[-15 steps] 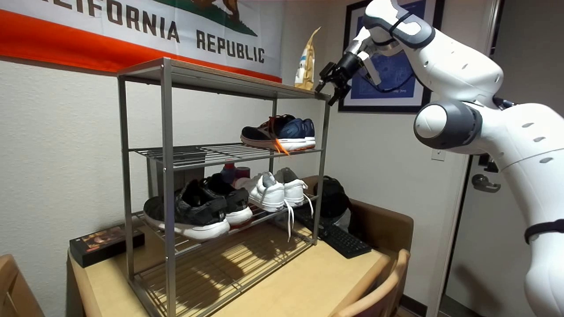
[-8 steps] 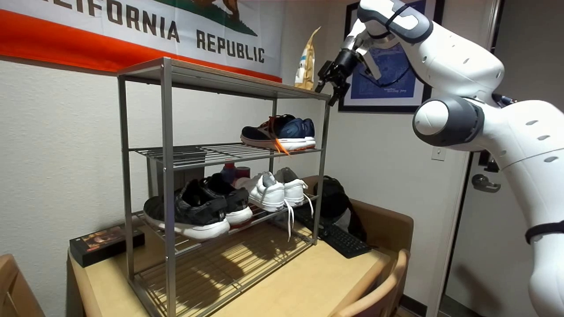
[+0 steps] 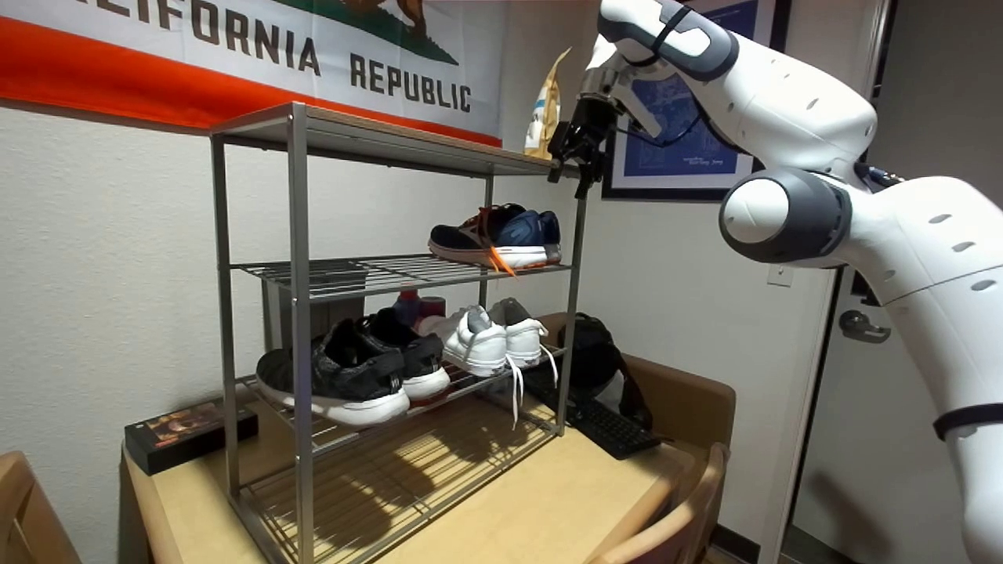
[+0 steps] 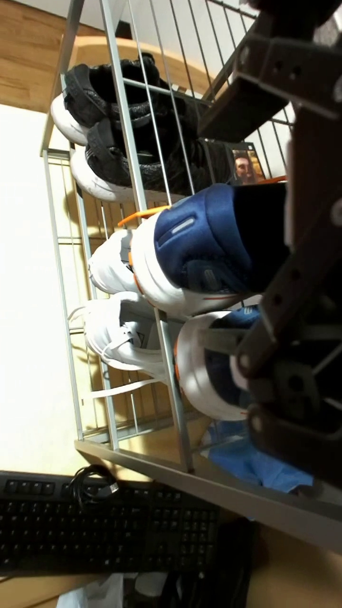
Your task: Pick the brown bag and put it on top of the rack
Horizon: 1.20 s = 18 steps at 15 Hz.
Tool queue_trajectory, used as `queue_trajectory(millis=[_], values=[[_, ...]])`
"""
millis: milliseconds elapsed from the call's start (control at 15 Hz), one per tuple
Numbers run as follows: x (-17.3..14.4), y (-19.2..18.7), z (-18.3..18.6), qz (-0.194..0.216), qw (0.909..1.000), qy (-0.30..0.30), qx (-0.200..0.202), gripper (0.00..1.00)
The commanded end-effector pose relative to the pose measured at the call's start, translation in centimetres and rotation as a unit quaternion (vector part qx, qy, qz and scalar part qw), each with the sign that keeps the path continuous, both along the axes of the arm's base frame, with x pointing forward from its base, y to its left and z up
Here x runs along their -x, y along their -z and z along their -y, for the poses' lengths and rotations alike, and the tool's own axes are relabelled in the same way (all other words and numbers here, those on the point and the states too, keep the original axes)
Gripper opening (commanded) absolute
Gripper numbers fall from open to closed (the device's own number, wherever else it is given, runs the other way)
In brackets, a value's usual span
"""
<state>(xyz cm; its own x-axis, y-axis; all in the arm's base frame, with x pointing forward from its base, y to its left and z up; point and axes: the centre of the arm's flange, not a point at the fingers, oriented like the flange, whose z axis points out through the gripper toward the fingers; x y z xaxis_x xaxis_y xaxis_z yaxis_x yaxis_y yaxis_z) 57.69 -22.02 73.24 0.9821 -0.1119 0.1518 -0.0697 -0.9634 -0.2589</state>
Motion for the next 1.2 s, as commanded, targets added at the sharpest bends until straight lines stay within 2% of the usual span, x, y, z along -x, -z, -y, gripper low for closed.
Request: queue_trajectory(millis=[0,333,667,1133], values=[[3.1,3.9,-3.0,-0.026,0.9992,-0.007,0.028,1.0],[4.2,4.5,-4.4,-0.033,0.9977,-0.012,0.057,1.0],[6.8,2.1,-3.9,0.001,0.9966,-0.047,0.067,1.0],[9.5,-0.8,-3.6,0.029,0.9948,-0.056,0.08,1.0]])
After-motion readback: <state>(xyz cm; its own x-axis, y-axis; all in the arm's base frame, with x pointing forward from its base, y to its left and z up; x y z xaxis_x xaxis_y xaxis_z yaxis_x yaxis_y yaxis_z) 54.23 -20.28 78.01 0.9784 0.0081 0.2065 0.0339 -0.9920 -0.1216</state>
